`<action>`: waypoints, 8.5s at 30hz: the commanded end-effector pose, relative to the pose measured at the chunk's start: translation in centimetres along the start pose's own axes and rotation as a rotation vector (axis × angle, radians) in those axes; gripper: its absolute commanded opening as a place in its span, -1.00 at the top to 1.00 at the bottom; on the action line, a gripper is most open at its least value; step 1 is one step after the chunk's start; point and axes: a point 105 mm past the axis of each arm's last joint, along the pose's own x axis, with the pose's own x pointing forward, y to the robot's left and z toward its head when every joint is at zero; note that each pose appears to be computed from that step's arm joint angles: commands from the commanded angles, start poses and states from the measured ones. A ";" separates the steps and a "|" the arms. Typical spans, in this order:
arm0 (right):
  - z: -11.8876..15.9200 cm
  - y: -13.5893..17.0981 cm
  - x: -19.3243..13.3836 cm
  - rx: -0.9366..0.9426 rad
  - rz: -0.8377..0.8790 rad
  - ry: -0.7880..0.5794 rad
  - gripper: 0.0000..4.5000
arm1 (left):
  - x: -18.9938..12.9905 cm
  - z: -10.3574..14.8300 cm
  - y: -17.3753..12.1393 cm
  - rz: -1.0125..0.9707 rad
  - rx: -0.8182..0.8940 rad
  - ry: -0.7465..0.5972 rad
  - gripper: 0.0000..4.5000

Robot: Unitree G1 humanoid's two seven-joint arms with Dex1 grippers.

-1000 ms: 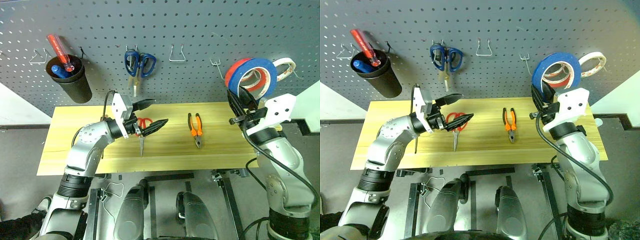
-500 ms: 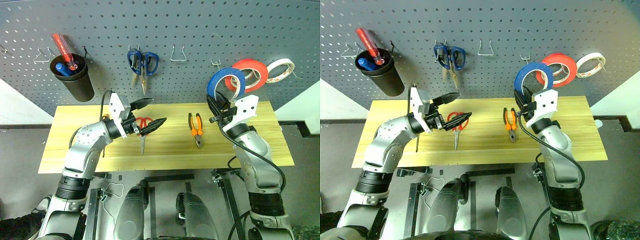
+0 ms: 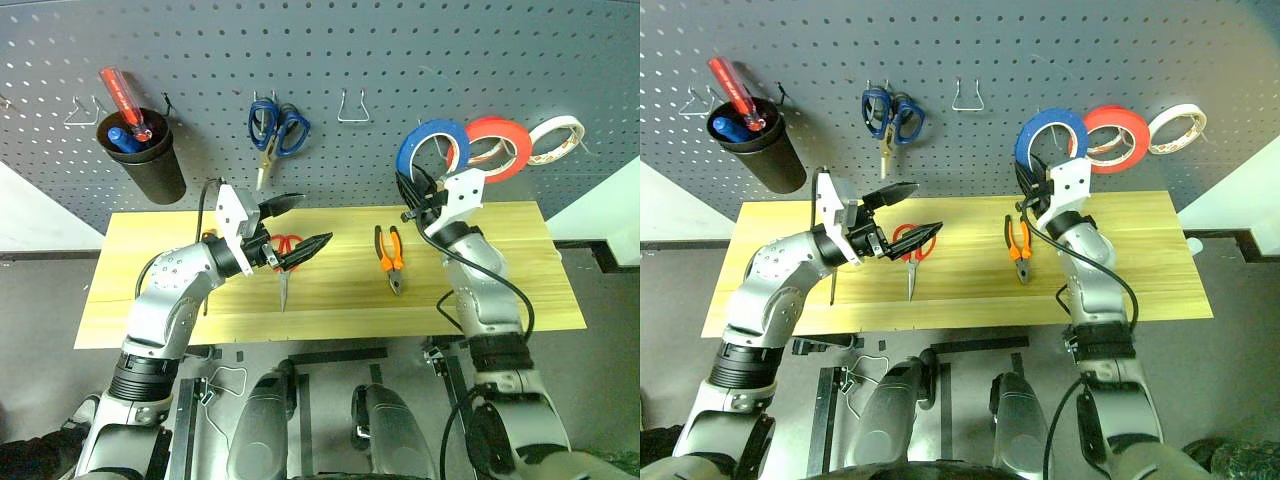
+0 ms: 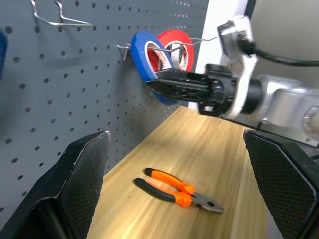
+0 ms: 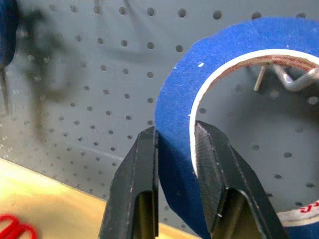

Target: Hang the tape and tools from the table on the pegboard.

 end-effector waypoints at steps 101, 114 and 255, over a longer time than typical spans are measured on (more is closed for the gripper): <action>-11.6 1.4 -4.0 -0.053 0.006 0.944 -0.99 | -5.3 -6.1 -2.3 0.130 -0.080 0.406 -1.00; -10.8 -0.4 -2.0 -0.079 0.018 0.958 -0.99 | -5.6 -6.0 -2.6 0.153 -0.084 0.397 -1.00; 15.2 6.0 9.6 -0.028 0.072 -0.380 0.06 | -7.1 3.7 1.3 0.331 0.175 -0.121 -1.00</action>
